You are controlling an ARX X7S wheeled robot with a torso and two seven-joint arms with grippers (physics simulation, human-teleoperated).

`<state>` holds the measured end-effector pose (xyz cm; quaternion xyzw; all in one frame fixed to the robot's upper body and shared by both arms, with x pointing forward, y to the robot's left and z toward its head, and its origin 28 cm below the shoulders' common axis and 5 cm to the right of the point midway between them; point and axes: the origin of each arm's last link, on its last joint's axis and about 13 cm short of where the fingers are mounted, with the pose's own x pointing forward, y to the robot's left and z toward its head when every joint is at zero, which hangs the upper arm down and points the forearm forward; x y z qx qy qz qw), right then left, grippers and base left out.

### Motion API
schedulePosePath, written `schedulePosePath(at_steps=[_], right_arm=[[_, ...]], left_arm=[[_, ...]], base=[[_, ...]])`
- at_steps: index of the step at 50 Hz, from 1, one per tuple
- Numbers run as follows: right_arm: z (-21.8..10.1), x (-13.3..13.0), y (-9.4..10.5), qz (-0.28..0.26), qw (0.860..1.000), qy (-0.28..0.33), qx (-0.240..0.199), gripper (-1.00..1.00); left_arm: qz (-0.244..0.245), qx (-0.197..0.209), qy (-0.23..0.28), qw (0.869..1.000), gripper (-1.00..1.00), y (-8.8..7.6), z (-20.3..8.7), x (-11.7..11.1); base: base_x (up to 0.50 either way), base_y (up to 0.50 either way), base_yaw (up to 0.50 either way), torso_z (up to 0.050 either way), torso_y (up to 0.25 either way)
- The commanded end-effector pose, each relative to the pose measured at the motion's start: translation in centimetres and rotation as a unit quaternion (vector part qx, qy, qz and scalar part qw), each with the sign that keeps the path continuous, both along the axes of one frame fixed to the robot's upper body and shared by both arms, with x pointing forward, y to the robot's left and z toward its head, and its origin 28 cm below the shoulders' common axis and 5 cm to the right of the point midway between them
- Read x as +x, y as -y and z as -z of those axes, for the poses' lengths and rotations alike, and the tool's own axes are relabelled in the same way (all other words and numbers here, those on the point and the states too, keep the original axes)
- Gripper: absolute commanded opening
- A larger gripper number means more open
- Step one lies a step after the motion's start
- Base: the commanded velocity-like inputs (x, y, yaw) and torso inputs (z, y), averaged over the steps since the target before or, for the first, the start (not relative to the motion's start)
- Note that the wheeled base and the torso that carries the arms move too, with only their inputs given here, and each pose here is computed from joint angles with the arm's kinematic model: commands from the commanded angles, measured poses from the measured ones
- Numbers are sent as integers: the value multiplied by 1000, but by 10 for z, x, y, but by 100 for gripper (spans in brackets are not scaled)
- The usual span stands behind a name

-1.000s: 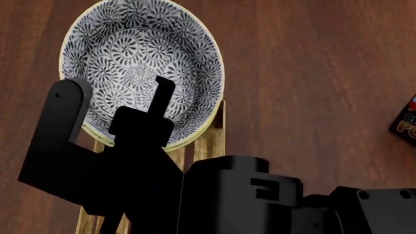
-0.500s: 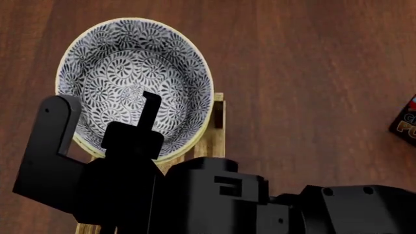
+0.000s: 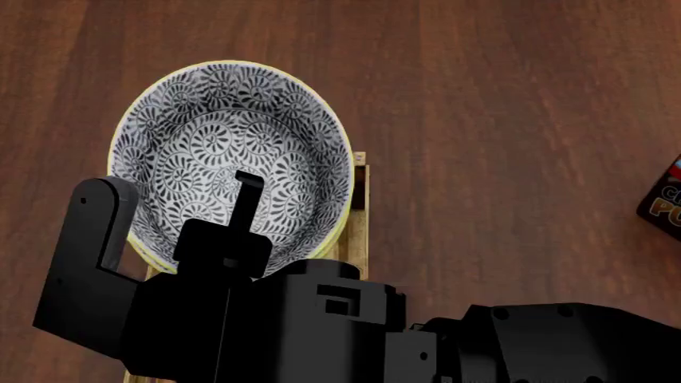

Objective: Stack the left bowl on the right bowl and place them in the tray.

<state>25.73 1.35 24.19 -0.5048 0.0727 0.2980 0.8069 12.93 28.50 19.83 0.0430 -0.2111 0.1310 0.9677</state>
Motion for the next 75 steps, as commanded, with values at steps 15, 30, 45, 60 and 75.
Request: schedulePosePath(at_steps=[15, 30, 45, 60, 75], right_arm=[[10, 4, 1, 23, 999, 12, -30, -100], [17, -2, -2, 20, 999, 0, -47, -100], [23, -4, -5, 19, 998, -13, -57, -100], [31, -3, -4, 22, 998, -25, -61, -100], [40, -2, -4, 22, 997, -36, -60, -100]], left_arm=[[1, 1, 0, 1000, 100, 1, 0, 0], [1, 0, 0, 1000, 100, 0, 1, 0], [1, -2, 1, 1000, 100, 0, 0, -2], [1, -2, 2, 1000, 100, 0, -1, -2], [1, -2, 2, 1000, 100, 0, -1, -2]], base=[[0, 0, 0, 0, 1], [0, 0, 0, 1, 1], [0, 0, 0, 0, 1], [0, 0, 0, 1, 1], [0, 0, 0, 0, 1]])
